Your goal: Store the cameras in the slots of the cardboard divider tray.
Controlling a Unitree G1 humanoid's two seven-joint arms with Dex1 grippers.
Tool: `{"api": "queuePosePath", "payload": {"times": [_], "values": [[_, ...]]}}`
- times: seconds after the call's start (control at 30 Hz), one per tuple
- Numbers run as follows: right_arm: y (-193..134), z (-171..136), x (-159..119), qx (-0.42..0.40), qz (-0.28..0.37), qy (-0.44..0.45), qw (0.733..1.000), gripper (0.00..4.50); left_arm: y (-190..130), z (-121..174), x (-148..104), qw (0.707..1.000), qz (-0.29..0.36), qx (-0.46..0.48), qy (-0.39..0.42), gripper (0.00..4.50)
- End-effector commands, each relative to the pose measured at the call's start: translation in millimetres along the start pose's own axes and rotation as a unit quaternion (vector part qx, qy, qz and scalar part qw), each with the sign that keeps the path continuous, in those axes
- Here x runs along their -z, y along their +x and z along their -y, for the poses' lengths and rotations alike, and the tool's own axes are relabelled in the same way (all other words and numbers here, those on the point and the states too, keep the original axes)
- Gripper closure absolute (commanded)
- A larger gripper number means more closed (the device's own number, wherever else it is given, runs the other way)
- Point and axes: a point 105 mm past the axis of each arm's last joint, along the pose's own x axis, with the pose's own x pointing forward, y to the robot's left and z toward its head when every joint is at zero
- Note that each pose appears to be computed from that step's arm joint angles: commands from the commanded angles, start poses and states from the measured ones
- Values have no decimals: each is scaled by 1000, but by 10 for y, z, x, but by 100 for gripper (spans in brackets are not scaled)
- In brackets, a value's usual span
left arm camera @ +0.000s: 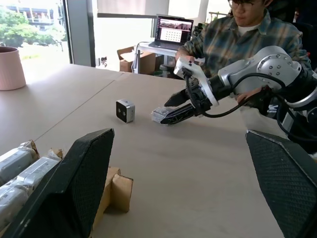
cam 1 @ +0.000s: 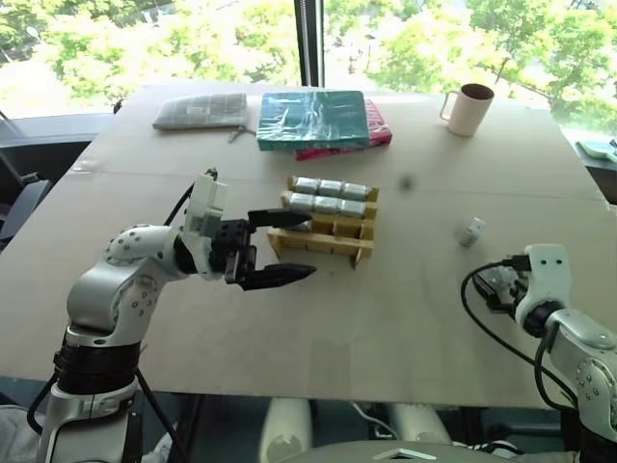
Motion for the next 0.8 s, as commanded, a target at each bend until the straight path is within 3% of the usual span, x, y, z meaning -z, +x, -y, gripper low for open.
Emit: {"api": "queuePosePath", "payload": {"times": [0.03,0.07,0.2,0.27,0.37,0.43,0.5,0.6,0.67,0.8], "values": [[19,74,-67,22,15,6,1000,54,45,38,-80,999,-3,25,23,0],[29,78,-62,23,15,6,1000,66,57,37,-72,999,-4,28,23,0],[31,99,-69,27,21,-7,999,245,145,14,-62,999,4,32,17,0],[-6,117,-116,31,33,-54,998,253,207,-59,-95,1000,15,8,4,0],[-179,1,-427,5,116,-199,973,253,317,-138,-164,999,26,-16,-42,0],[-431,-379,-656,-92,186,-307,929,253,418,-214,-184,994,-9,-34,-107,0],[-655,-735,-695,-189,214,-385,878,253,518,-203,-242,980,-30,5,-198,0],[-768,-1010,-720,-253,237,-453,821,253,684,-233,-301,967,-24,25,-251,0],[-770,-1211,-845,-271,278,-487,783,253,738,-253,-195,956,-30,26,-290,0],[-789,-1429,-986,-300,309,-501,751,253,814,-216,-135,951,-37,37,-305,0]]}}
